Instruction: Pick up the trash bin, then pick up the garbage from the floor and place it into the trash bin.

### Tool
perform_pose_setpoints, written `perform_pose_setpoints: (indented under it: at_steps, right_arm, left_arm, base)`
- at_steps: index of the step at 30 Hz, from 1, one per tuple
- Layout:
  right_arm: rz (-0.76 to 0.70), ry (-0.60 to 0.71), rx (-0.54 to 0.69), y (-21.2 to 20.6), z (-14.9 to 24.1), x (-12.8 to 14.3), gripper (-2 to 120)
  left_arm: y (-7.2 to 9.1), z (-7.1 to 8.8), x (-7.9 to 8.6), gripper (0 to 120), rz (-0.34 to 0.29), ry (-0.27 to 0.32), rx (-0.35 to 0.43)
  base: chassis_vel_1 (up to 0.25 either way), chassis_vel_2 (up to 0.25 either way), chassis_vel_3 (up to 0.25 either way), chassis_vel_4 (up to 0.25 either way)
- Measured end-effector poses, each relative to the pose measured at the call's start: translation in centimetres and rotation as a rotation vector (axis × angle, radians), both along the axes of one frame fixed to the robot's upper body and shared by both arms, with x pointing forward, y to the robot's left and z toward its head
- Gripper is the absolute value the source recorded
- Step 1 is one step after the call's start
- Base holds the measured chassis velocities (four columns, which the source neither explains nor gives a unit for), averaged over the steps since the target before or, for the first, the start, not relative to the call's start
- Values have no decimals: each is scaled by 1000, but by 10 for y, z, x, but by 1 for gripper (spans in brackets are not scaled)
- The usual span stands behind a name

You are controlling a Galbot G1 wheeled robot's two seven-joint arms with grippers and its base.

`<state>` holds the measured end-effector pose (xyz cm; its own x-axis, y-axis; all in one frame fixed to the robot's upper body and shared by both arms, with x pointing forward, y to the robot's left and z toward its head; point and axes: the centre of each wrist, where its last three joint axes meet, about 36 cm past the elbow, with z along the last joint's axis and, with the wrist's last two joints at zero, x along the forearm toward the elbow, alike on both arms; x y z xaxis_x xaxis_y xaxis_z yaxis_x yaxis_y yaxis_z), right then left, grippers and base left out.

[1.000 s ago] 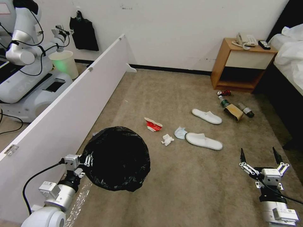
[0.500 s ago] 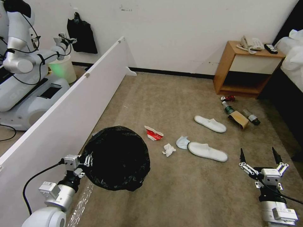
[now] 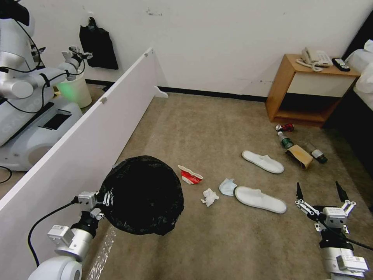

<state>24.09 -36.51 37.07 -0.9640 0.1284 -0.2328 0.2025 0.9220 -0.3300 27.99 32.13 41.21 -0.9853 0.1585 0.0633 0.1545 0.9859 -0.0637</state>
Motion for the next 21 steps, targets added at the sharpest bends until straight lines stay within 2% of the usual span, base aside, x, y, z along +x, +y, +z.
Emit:
perform_pose_setpoints:
  at_steps: [21]
  right_arm:
    - [8, 9, 0, -3, -4, 2, 100]
  left_arm:
    - [-2, -4, -4, 4, 11, 7, 0]
  base:
    - [-118, 119, 116, -120]
